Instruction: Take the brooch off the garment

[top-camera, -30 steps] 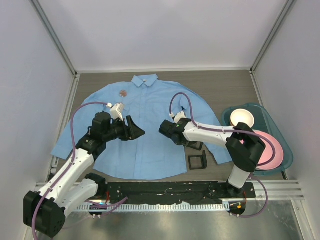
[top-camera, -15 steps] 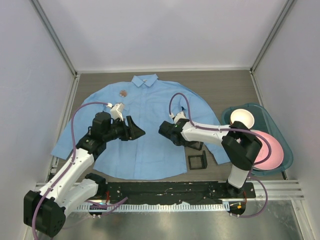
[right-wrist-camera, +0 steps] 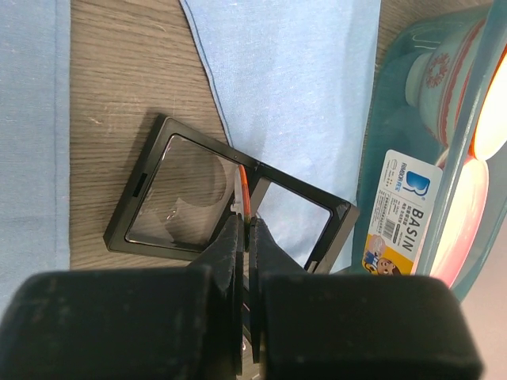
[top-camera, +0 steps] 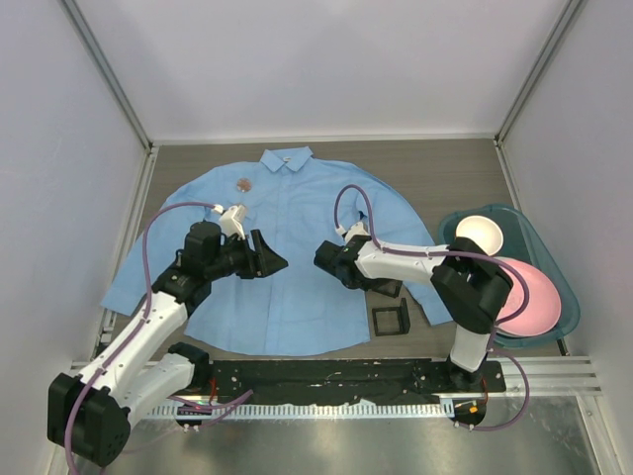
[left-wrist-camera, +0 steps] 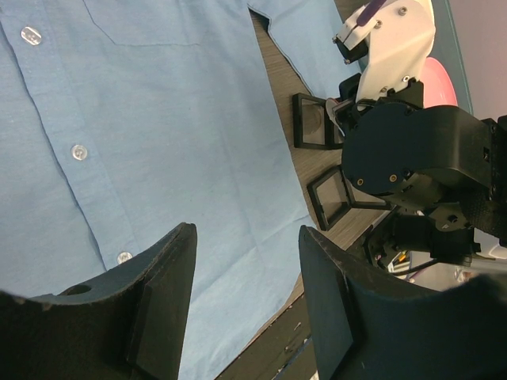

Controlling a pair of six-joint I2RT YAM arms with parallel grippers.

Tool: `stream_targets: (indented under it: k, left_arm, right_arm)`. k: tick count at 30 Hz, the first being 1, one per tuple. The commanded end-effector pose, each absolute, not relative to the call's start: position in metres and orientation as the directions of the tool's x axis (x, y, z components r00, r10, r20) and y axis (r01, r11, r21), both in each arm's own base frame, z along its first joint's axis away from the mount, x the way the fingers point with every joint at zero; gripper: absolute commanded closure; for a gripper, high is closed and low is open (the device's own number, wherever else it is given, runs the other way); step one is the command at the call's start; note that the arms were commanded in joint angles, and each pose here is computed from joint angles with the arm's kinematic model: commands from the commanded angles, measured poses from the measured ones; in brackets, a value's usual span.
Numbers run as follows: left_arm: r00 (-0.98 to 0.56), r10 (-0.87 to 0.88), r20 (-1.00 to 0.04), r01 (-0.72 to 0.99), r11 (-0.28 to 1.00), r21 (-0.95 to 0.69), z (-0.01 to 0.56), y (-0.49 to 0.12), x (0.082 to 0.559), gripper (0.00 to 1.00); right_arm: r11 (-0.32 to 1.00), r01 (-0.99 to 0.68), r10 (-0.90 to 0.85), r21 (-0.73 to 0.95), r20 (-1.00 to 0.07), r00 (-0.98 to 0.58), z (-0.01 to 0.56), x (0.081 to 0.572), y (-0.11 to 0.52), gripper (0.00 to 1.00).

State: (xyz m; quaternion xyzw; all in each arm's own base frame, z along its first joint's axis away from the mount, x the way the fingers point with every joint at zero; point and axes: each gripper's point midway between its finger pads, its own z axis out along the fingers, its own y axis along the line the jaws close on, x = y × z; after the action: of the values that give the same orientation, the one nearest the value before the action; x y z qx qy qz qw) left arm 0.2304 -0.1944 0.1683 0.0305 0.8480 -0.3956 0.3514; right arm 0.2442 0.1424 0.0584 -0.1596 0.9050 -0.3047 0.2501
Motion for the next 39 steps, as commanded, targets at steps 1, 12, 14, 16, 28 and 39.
stream_targets:
  k: [1,12,14,16,28,39]
  left_arm:
    - [-0.718,-0.219,-0.661,0.385,0.665,-0.640,0.180,-0.198,0.236,0.43]
    - [-0.723,-0.218,-0.656,0.385,0.661,-0.644,0.179,-0.200,0.237,0.43]
    - [-0.722,-0.219,-0.656,0.384,0.662,-0.644,0.179,-0.200,0.238,0.43]
    - [-0.724,-0.218,-0.655,0.384,0.661,-0.645,0.179,-0.200,0.238,0.43]
    - [-0.727,-0.221,-0.650,0.381,0.658,-0.650,0.178,-0.200,0.236,0.43]
    - [-0.729,-0.222,-0.648,0.379,0.658,-0.651,0.179,-0.200,0.235,0.43]
  right_arm:
    - [0.742,-0.109,-0.449,-0.662,-0.370,-0.813,0.062,0.250,0.138,0.99]
    - [0.742,-0.123,-0.454,-0.659,-0.360,-0.815,0.058,0.251,0.141,0.96]
    - [0.741,-0.133,-0.457,-0.658,-0.350,-0.818,0.056,0.251,0.141,0.93]
    - [0.740,-0.143,-0.460,-0.657,-0.340,-0.820,0.054,0.250,0.142,0.89]
    - [0.777,-0.193,-0.458,-0.599,-0.329,-0.826,0.051,0.244,0.151,0.79]
    - [0.826,-0.230,-0.451,-0.514,-0.358,-0.818,0.061,0.238,0.165,0.69]
